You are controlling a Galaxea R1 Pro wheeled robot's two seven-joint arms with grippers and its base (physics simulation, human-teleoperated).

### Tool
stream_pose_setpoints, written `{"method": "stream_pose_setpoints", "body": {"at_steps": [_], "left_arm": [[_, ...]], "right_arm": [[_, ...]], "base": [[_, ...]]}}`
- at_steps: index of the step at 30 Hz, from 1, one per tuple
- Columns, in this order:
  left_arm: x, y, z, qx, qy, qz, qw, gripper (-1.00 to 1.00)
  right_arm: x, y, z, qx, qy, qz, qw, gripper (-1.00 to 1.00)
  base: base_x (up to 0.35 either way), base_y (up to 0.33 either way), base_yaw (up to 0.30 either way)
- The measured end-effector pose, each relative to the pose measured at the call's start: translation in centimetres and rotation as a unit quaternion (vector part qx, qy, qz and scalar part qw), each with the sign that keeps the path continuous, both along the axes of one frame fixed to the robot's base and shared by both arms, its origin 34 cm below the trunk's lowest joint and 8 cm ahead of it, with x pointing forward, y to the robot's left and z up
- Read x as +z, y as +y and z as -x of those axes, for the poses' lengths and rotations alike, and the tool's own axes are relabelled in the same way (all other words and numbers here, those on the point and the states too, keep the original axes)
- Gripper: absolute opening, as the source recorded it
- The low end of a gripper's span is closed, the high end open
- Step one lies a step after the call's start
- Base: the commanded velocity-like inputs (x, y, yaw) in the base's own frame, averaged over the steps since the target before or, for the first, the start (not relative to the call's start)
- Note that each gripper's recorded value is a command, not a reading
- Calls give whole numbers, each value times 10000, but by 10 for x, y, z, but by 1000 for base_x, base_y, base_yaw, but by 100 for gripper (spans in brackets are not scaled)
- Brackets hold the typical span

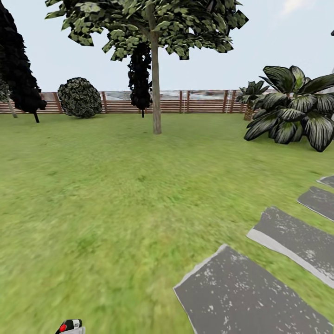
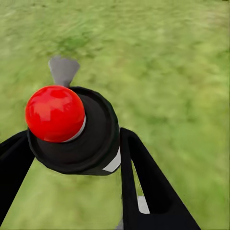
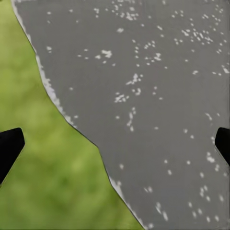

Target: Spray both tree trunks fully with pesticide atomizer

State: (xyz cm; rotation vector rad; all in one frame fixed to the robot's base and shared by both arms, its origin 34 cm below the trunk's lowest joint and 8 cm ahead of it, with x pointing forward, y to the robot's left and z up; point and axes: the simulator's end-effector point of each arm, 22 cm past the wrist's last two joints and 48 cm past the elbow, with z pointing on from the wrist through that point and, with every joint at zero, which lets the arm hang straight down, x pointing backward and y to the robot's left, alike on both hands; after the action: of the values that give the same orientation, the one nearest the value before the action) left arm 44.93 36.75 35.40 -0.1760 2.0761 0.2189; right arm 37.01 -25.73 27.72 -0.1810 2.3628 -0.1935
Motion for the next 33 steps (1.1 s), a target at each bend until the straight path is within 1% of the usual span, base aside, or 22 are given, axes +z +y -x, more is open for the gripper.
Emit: {"method": "stream_pose_setpoints", "body": {"at_steps": [33], "left_arm": [[0,0,0,-1,-1,-3,10000,-100]], "right_arm": [[0,0,0,0,1,0,10000,100]], "base": [[341,0,0]]}}
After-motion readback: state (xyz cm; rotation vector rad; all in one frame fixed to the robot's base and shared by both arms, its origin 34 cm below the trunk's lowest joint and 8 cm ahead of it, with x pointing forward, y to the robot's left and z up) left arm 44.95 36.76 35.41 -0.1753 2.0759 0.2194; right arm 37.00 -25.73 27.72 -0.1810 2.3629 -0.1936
